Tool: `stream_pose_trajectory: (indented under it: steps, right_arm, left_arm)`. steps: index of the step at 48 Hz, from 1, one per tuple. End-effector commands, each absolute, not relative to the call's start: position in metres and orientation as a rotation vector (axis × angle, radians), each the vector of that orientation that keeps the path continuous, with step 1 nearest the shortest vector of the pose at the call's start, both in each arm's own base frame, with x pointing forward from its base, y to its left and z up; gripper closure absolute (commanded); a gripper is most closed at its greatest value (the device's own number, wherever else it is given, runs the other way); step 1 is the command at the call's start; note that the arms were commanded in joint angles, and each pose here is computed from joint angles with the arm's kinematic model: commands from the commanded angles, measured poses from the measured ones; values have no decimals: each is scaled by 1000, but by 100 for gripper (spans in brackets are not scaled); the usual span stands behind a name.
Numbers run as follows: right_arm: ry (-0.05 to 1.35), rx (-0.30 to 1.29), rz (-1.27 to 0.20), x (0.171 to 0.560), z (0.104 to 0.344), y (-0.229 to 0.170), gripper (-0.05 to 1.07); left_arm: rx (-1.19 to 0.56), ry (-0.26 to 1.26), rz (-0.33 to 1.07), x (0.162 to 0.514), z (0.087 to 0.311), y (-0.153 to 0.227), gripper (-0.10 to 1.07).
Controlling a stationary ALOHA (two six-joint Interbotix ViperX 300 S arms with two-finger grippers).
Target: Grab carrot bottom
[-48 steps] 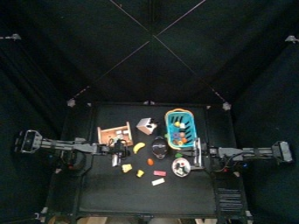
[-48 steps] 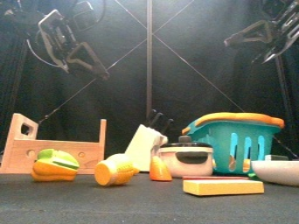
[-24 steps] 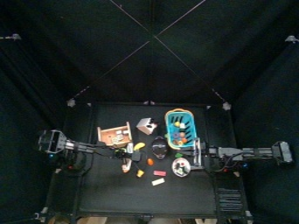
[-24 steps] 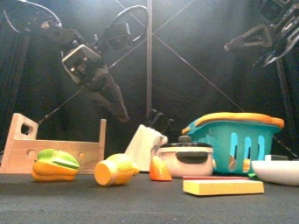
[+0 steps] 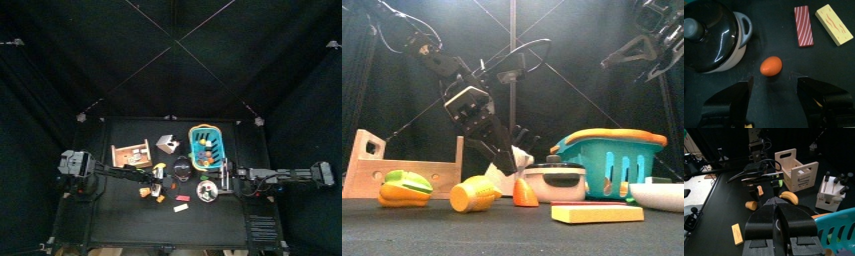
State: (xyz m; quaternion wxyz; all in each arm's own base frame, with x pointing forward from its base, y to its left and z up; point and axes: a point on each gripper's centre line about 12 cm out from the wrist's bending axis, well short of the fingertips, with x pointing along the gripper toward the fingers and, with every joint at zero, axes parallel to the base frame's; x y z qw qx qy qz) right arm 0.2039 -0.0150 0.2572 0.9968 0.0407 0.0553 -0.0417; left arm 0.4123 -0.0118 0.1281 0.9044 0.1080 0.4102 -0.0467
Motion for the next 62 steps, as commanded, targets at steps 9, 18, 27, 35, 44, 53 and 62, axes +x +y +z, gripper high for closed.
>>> stream_pose_trajectory:
  steps: [9,18,27,35,44,53,62]
  right_arm:
    - [132,87,-87,207,253,-16,100]
    - [144,87,-87,208,250,-16,100]
    - [143,87,-87,208,251,-16,100]
    - [150,89,-87,208,249,-16,100]
    - [153,89,-87,208,248,-16,100]
    - [155,89,-87,208,248,-16,100]
    - [160,89,-88,208,247,-16,100]
  left_arm:
    - [120,737,-69,435,133,-14,5]
    - [52,755,-45,435,125,-14,5]
    - [57,772,-46,437,116,-13,5]
    - [59,781,-47,436,112,-13,5]
    - [78,790,-53,436,109,-13,6]
    - [81,799,-52,437,105,-11,7]
    - [71,800,-37,437,105,-5,20]
